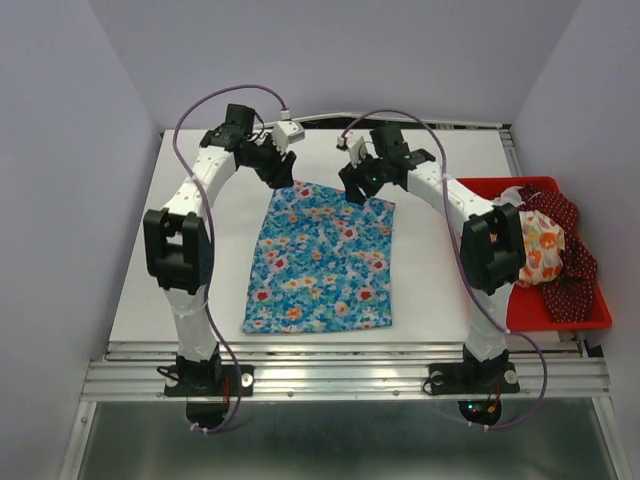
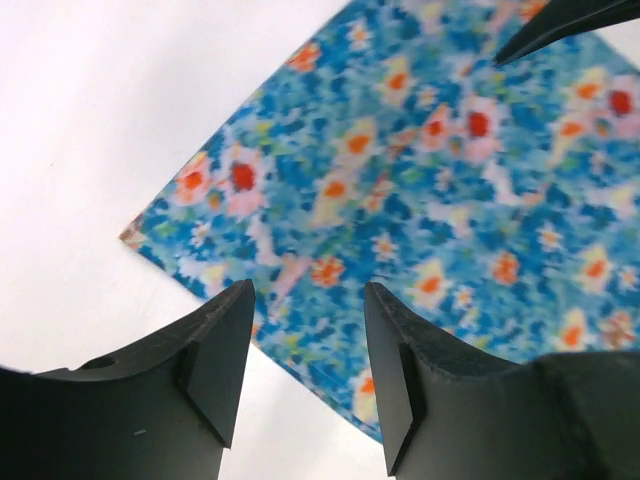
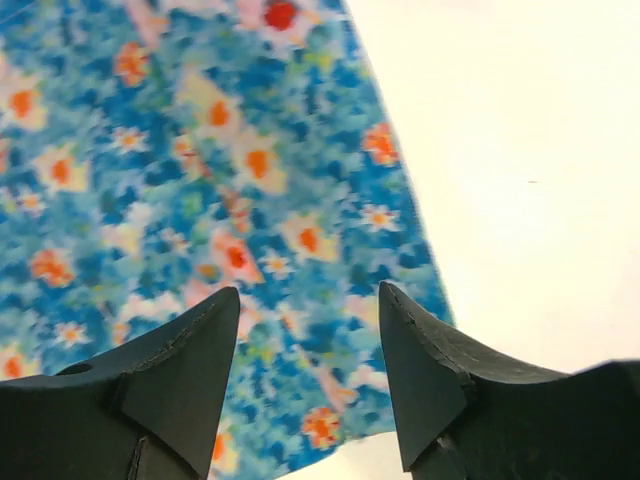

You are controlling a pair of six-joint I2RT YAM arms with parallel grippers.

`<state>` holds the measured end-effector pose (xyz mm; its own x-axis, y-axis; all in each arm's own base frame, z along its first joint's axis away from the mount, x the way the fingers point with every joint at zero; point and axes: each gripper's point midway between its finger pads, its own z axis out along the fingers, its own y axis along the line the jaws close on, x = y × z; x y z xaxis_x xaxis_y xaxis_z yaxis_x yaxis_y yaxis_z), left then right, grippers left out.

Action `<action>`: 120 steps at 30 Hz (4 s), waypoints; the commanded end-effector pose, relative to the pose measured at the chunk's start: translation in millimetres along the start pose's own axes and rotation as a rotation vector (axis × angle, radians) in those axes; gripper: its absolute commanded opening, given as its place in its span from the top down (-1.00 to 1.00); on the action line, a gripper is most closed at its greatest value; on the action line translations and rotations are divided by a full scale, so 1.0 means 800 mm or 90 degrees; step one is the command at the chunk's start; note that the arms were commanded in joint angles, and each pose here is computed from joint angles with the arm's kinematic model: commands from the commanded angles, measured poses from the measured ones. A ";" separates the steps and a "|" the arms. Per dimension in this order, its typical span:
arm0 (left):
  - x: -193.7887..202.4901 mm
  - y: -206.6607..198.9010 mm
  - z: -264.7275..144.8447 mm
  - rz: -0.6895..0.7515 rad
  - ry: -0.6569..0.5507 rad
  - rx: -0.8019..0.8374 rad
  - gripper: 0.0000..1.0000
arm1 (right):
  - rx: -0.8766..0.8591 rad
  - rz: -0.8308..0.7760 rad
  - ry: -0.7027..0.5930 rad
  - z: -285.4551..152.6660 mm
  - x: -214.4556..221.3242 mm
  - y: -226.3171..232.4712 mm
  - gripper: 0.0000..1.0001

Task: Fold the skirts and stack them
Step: Flatten the skirt out, then fold the skirt

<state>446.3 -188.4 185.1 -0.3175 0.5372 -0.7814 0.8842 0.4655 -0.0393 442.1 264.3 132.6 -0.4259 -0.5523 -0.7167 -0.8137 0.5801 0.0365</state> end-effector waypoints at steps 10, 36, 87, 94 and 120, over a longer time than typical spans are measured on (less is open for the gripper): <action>0.000 0.167 0.084 0.060 0.018 -0.172 -0.24 | 0.152 0.053 0.073 0.019 0.066 -0.140 -0.27; 0.132 0.156 0.146 0.077 0.182 -0.078 0.18 | 0.043 0.058 0.134 0.043 0.116 -0.127 0.10; 0.138 -0.060 -0.082 0.174 0.106 -0.150 1.00 | -0.018 -0.082 -0.008 -0.085 0.089 0.016 0.99; 0.184 -0.100 -0.055 0.195 0.135 -0.097 1.00 | -0.088 -0.119 0.044 -0.078 0.132 0.061 0.65; 0.228 -0.157 -0.028 0.218 0.212 0.002 0.02 | -0.131 -0.216 0.122 -0.067 0.171 0.131 -0.22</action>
<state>266.2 -128.0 56.1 -0.1031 0.8553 -0.5077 0.9596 0.2199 0.1756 274.4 217.3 91.8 -0.1731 -0.7837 -0.5965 -0.9775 0.2107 0.0068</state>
